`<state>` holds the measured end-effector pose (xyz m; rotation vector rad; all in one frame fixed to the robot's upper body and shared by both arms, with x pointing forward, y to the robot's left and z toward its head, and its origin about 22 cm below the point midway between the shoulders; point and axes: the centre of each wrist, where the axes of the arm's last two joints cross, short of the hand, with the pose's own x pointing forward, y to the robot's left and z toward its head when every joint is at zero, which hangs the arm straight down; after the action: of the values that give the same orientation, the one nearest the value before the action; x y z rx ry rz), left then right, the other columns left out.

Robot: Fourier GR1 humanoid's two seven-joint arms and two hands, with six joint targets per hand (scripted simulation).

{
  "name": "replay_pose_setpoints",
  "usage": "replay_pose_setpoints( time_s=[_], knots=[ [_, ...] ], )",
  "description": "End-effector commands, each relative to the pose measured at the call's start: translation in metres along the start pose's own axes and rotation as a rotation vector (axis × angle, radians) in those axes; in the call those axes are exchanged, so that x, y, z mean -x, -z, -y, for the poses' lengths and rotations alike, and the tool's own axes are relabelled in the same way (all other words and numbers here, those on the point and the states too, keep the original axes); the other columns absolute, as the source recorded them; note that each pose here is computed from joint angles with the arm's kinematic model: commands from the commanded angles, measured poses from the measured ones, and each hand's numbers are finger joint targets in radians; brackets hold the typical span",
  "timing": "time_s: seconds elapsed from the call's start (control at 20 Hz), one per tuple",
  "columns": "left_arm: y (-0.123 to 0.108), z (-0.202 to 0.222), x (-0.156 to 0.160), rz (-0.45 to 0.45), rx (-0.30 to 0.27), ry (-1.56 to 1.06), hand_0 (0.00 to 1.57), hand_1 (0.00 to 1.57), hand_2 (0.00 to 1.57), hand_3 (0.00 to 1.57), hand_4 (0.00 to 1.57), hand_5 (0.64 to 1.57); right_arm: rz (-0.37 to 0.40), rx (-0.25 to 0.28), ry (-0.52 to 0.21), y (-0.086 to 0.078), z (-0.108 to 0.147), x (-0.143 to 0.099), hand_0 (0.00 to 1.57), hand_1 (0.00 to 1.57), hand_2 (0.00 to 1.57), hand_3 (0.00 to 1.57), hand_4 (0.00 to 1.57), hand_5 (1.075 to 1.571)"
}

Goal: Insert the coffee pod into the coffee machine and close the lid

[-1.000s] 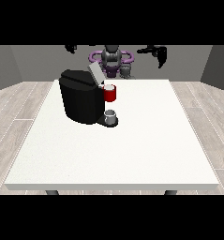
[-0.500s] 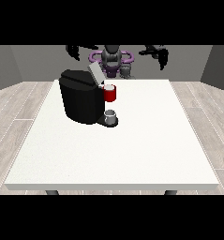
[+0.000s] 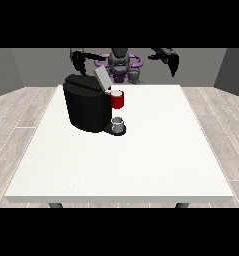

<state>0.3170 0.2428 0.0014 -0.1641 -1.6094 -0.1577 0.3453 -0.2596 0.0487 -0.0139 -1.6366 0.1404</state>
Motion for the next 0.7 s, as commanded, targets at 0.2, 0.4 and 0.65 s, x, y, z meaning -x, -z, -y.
replay_pose_setpoints(
  time_s=[0.2, 0.4, 0.65],
  knots=[
    [-0.022, -0.002, -0.013, -0.003, -0.004, 0.026, 0.0, 0.0, 0.0, 0.0, 0.0, 1.571, 0.002, -0.027, -0.045, 0.018, 0.003, -0.002, 0.0, 0.0, 0.0, 0.0, 0.0, 1.571],
    [-0.026, -0.011, -0.009, 0.025, -0.066, 0.029, 0.0, 0.0, 0.0, 0.0, 0.0, 1.571, 0.021, -0.091, -0.05, 0.02, -0.043, 0.001, 0.0, 0.0, 0.0, 0.0, 0.0, 1.571],
    [-0.014, 0.0, -0.014, 0.067, -0.089, 0.029, 0.0, 0.0, 0.0, 0.0, 0.0, 1.571, 0.077, -0.089, -0.048, 0.039, -0.032, -0.016, 0.0, 0.0, 0.0, 0.0, 0.04, 1.571]
  ],
)
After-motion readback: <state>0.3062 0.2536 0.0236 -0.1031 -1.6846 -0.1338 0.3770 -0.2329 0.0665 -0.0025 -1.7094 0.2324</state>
